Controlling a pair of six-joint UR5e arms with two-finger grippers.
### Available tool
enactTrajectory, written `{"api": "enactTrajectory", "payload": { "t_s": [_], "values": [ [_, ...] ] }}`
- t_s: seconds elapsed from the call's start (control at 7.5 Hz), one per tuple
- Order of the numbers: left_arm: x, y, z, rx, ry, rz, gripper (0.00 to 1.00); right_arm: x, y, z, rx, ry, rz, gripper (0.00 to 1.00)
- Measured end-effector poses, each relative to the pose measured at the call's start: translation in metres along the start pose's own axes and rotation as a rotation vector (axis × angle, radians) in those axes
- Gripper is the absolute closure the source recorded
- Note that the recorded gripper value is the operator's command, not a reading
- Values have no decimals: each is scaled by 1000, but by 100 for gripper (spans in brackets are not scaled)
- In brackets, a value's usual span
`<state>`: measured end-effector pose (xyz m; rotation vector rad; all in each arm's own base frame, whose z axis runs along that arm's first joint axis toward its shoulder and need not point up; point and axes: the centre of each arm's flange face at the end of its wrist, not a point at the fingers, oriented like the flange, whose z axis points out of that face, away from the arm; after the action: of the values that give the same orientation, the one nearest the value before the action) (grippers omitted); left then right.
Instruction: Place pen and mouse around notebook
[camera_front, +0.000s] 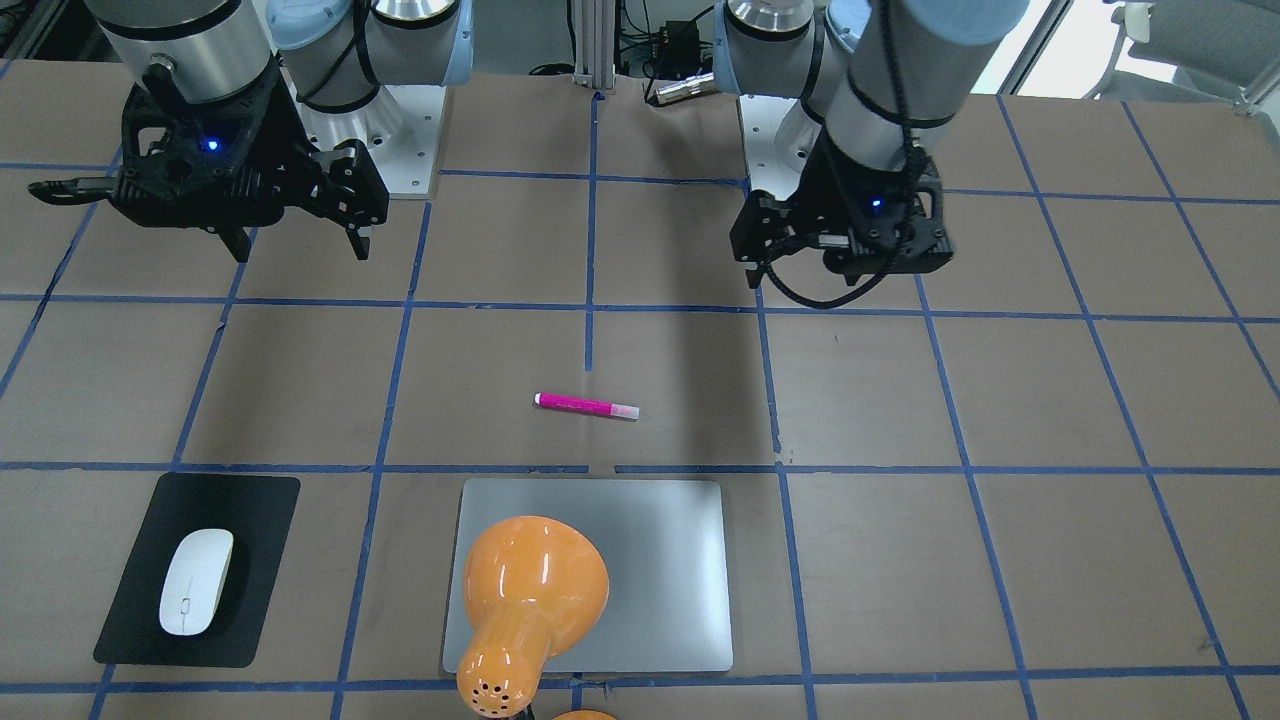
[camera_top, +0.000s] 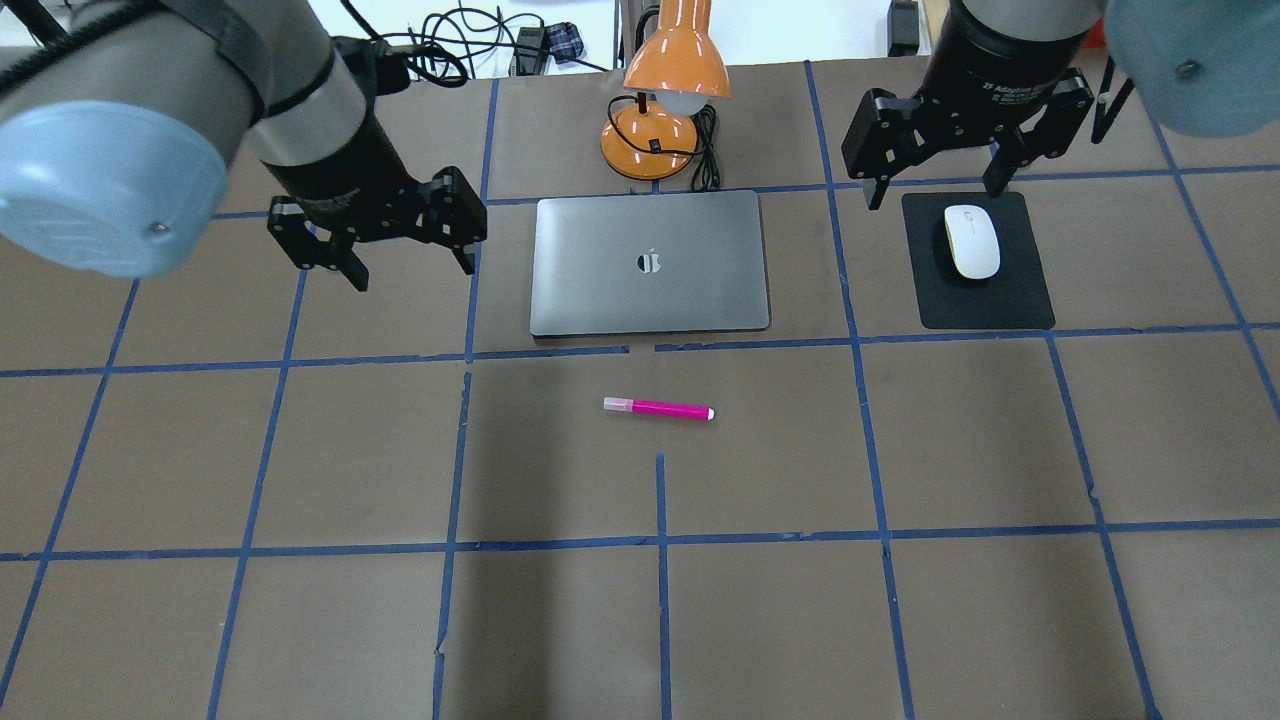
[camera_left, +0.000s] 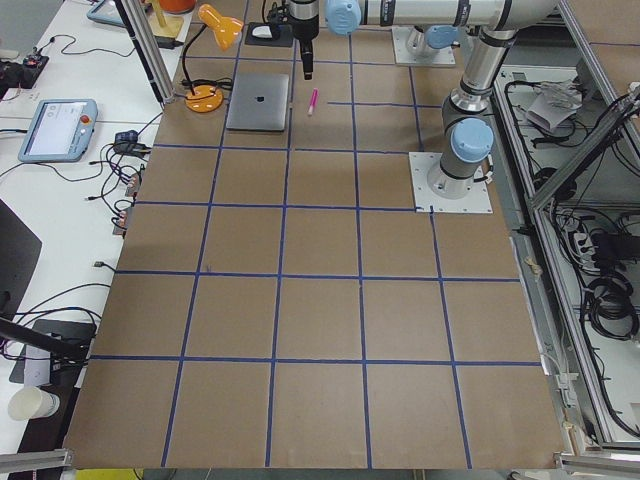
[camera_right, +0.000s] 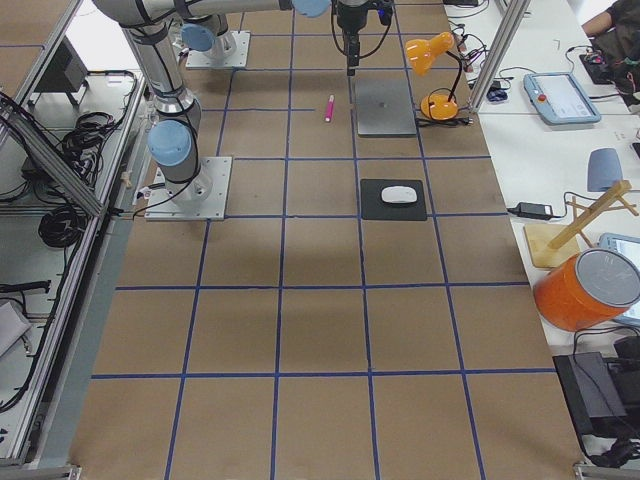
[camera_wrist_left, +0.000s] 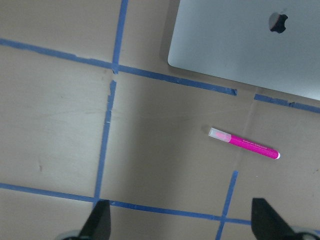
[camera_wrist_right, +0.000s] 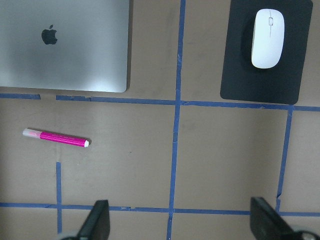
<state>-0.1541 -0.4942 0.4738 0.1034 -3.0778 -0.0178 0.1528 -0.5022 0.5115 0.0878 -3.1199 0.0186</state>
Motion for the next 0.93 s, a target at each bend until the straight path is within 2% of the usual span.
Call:
{"api": "enactTrajectory", "payload": {
  "t_s": [0.13, 0.93],
  "values": [
    [-16, -1, -13, 9, 3, 10, 0, 0, 1, 3, -14, 5, -1, 0],
    [-28, 1, -26, 29, 1, 1, 0, -2, 5, 11, -49, 7, -5, 0]
  ]
}}
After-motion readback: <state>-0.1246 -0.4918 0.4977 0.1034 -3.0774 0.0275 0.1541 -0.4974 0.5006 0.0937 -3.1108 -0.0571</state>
